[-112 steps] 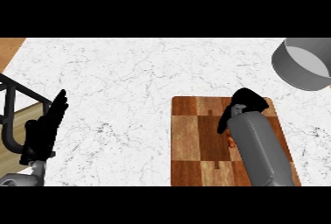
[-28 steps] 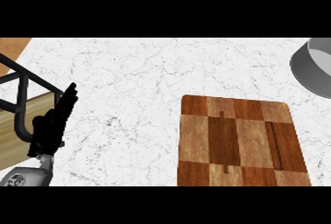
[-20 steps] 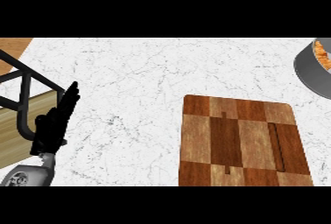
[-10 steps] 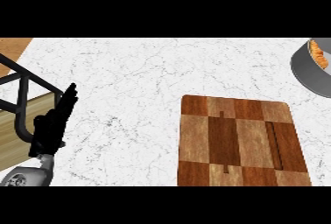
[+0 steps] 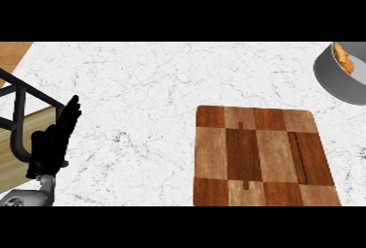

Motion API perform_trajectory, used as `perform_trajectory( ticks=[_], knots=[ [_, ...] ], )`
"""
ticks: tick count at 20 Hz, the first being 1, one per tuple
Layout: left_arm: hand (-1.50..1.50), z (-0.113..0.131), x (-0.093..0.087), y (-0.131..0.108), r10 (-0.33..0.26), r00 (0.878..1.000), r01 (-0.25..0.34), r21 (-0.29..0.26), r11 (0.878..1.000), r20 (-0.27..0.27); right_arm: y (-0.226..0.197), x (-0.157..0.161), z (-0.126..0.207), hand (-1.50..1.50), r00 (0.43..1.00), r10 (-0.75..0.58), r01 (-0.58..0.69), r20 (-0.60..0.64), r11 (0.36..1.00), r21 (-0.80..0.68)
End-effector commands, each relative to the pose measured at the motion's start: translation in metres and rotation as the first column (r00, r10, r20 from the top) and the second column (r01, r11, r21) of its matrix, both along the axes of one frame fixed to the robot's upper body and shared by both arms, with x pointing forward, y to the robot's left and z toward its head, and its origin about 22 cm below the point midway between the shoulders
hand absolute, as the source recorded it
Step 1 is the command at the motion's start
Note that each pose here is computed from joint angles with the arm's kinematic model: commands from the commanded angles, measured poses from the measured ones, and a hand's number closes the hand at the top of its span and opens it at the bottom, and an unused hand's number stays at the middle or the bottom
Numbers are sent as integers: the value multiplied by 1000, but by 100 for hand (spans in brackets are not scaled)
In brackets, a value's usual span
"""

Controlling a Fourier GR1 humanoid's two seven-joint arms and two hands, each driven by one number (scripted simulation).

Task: Pick the croissant from the cutting board and place it in the pot

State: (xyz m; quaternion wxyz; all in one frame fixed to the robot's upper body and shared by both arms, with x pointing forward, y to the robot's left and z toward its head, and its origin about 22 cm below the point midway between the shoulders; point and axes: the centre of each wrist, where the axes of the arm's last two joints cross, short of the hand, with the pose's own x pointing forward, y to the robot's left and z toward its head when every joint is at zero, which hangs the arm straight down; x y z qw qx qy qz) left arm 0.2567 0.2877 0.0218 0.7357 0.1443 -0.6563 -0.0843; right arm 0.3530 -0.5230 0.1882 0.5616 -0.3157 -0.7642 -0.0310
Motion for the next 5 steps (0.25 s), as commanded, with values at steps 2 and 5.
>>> perform_trajectory(
  ticks=[2, 5],
  knots=[
    [0, 9, -2, 31, 57, 998, -56, 51, 997, -4, -23, -28, -23, -150, 999, 33, -35, 33, 997, 72],
    [0, -3, -12, 20, 60, 998, -59, 63, 996, -22, -43, -50, -16, -150, 999, 29, -32, 39, 997, 77]
  ],
)
